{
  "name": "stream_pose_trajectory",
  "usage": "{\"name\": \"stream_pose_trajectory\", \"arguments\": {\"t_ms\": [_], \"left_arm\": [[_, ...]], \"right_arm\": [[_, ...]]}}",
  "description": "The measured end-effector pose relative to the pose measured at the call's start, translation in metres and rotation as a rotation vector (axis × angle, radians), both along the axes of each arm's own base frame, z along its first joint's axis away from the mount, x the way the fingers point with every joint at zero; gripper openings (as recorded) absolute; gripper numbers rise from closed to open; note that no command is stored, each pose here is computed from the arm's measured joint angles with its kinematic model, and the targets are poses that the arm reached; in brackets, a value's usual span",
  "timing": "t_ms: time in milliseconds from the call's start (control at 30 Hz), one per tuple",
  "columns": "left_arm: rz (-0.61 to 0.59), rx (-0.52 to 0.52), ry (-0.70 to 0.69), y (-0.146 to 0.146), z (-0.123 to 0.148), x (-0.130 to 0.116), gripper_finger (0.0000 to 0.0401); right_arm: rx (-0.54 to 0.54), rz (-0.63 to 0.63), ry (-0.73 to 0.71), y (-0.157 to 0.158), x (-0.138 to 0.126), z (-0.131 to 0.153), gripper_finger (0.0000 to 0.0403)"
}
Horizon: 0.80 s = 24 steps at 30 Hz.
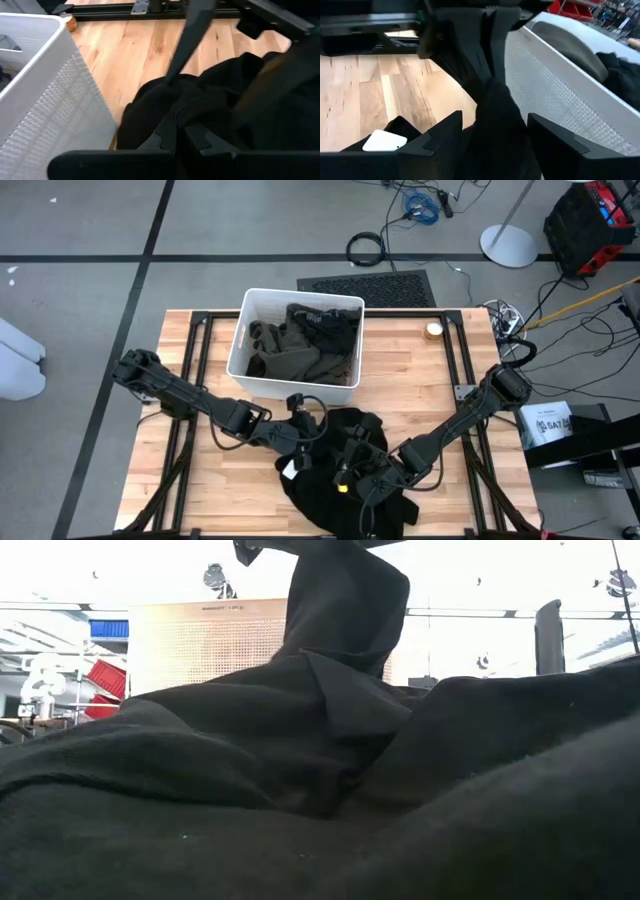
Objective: Sort clothes
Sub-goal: Put the black shirt into the white laundry bin
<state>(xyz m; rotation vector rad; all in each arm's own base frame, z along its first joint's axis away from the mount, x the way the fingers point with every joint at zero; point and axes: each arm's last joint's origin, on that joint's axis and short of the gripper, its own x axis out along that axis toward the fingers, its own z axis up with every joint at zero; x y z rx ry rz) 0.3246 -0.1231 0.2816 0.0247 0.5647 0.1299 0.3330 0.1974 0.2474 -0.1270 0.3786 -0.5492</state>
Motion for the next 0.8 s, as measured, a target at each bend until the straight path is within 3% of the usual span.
{"name": "stream_pose_trajectory", "arguments": {"t_ms": [233,300,467,667,800], "left_arm": [[-0.012,0.015,-0.001,0.000,0.000,0.000,0.0008],[-0.012,0.014,-0.001,0.000,0.000,0.000,0.0009],[-0.117,-0.028,0.055,-0.004,-0.003,-0.002,0.0012],[-0.170,0.028,0.159,-0.009,-0.012,-0.009,0.0069],[-0.034,0.104,0.225,-0.002,-0.005,-0.031,0.0121]], "right_arm": [[0.030,-0.023,0.021,-0.004,0.006,-0.013,0.0187],[0.033,-0.032,0.028,-0.005,0.005,-0.014,0.0151],[-0.001,-0.015,0.082,-0.004,-0.004,-0.012,0.0017],[0.026,0.020,0.103,-0.006,-0.008,-0.004,0.0004],[0.096,0.041,0.188,-0.013,-0.021,0.001,0.0002]]}}
